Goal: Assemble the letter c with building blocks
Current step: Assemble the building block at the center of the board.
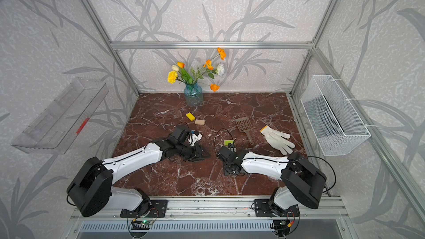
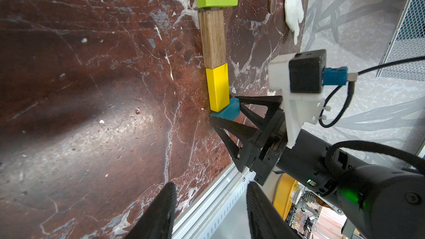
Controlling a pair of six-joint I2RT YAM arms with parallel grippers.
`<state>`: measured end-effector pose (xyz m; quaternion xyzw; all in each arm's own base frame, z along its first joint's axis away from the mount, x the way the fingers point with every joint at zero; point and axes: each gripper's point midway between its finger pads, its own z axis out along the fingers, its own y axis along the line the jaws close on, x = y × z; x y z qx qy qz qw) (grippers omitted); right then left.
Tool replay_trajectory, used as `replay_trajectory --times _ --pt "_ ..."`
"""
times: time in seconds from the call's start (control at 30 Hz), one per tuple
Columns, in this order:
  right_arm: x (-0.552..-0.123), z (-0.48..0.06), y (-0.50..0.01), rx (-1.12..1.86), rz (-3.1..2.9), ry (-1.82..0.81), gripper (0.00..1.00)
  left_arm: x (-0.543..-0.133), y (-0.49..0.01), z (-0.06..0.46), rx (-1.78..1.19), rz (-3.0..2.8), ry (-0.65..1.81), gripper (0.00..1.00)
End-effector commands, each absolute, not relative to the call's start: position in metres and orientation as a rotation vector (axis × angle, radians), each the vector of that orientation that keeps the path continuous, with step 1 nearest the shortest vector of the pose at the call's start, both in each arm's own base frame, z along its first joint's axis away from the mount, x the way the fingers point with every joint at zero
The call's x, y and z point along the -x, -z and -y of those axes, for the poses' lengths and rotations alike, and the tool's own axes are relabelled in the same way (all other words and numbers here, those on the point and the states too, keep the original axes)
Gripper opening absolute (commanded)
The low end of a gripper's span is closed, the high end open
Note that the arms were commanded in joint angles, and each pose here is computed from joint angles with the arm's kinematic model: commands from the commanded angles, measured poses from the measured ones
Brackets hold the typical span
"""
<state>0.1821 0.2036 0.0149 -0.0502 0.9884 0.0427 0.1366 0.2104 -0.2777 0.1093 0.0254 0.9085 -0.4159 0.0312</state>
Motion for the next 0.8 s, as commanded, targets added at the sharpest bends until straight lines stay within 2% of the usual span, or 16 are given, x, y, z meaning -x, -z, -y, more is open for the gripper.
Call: replay_trajectory --times 0.0,0.63,0.7,0.77 --pt "-0.1821 -0.1976 -0.0146 0.14 -2.866 -0.058 0.63 -0.2115 -0.1097 0.2769 -0.076 -2.785 1.284 0.5" --pt "-0.1887 -0.1994 -0.0163 0.138 -2.85 -0.042 0.64 -0.2117 -0.1088 0.2764 -0.069 -2.791 1.276 0.5" --pt "-0.1885 -0.1988 -0.0165 0.142 -2.852 -0.039 0.65 -0.2116 -0.1097 0.2767 -0.072 -2.788 1.277 0.49" --pt "-0.188 -0.197 -0.0167 0.135 -2.851 -0.03 0.72 -0.2117 -0.1092 0.2764 -0.07 -2.788 1.275 0.49"
